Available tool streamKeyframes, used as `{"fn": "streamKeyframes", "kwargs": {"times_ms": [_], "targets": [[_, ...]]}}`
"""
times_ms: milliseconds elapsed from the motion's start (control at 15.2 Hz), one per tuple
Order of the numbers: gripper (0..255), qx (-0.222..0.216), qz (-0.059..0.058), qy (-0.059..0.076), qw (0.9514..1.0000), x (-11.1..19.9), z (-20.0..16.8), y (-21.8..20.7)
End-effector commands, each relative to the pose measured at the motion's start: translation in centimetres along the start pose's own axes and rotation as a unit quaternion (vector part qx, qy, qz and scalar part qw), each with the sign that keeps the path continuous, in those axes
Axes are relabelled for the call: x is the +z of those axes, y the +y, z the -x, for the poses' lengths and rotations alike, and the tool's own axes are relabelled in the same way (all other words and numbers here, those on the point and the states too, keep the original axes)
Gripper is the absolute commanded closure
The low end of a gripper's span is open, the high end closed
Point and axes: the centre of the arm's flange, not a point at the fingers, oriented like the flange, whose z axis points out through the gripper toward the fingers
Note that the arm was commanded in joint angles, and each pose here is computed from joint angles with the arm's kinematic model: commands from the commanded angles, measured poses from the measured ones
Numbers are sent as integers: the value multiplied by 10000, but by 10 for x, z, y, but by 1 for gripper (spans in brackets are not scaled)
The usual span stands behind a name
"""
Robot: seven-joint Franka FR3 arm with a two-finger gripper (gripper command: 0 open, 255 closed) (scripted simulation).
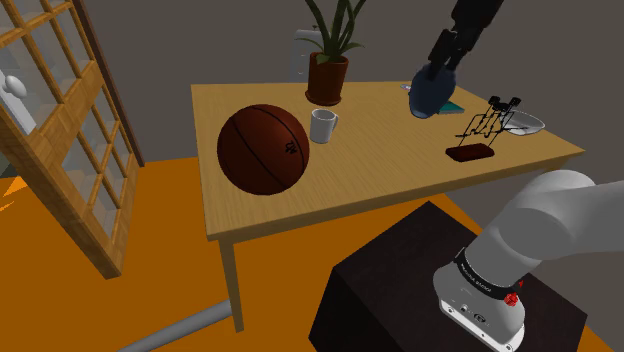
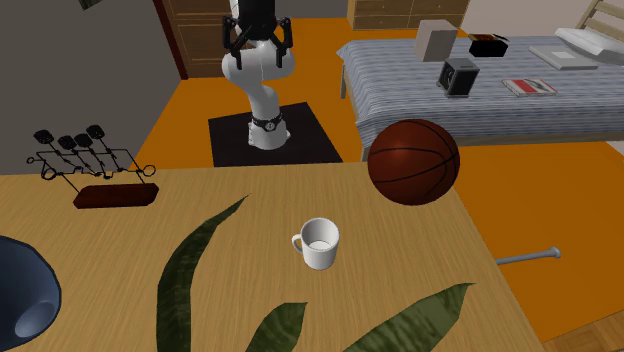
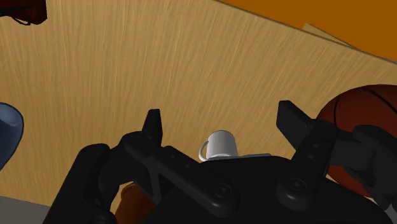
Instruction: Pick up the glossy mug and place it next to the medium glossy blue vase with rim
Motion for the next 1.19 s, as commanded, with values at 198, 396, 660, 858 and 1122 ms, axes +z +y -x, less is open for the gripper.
{"fn": "streamKeyframes", "kwargs": {"times_ms": [198,396,660,858,1122], "targets": [[0,51,-27,-30,10000,25,-30,-9],[0,102,-53,-60,9999,51,-60,-17],[0,169,-89,-100,9998,85,-99,-28],[0,220,-116,-130,9996,111,-129,-36],[0,288,-151,-170,9993,146,-168,-46]]}}
